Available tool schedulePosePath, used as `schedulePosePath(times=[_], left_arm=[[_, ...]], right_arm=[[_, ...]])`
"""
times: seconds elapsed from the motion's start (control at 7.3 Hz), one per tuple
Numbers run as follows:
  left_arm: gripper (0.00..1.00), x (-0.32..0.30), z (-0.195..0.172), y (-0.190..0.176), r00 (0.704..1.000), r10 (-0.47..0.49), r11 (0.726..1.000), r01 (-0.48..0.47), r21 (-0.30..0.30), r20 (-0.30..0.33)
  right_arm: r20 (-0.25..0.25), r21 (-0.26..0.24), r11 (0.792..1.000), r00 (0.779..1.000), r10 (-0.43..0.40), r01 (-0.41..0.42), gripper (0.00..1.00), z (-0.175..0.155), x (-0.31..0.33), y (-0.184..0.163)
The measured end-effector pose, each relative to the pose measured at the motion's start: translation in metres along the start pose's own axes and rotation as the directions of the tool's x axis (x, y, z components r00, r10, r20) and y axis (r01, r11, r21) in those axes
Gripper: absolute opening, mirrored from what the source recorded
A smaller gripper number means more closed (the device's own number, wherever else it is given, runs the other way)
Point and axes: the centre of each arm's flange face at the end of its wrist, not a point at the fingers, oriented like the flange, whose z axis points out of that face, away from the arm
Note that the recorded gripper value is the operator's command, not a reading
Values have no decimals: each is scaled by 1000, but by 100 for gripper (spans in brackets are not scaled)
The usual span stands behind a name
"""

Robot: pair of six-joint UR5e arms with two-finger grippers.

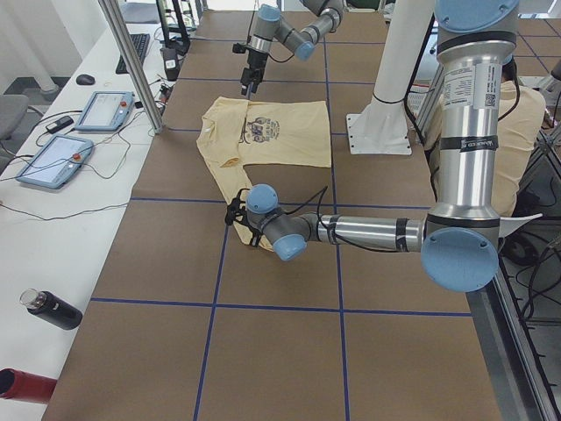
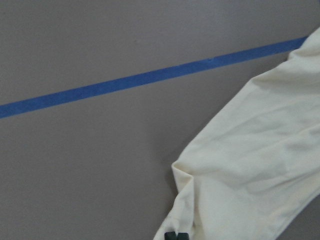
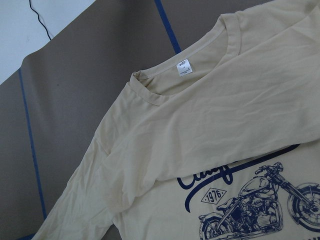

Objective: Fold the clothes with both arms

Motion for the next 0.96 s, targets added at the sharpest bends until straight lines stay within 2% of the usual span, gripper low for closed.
schedulePosePath(times=[0.14,0.41,0.68,0.96], left_arm=[[0,49,-6,-24,996,-62,998,64,25,-62],[0,181,14,-74,957,-219,975,224,3,-187],[0,339,43,-114,915,-342,938,348,-13,-216],[0,452,50,-151,885,-399,913,409,-9,-238]], right_arm=[[-6,-2,1000,1000,7,-7,100,-15,25,-12],[-31,-8,1000,999,28,-28,100,-50,82,-42],[-87,7,1000,996,-19,20,100,-74,148,-71],[-139,13,997,988,-73,75,100,-81,187,-91]])
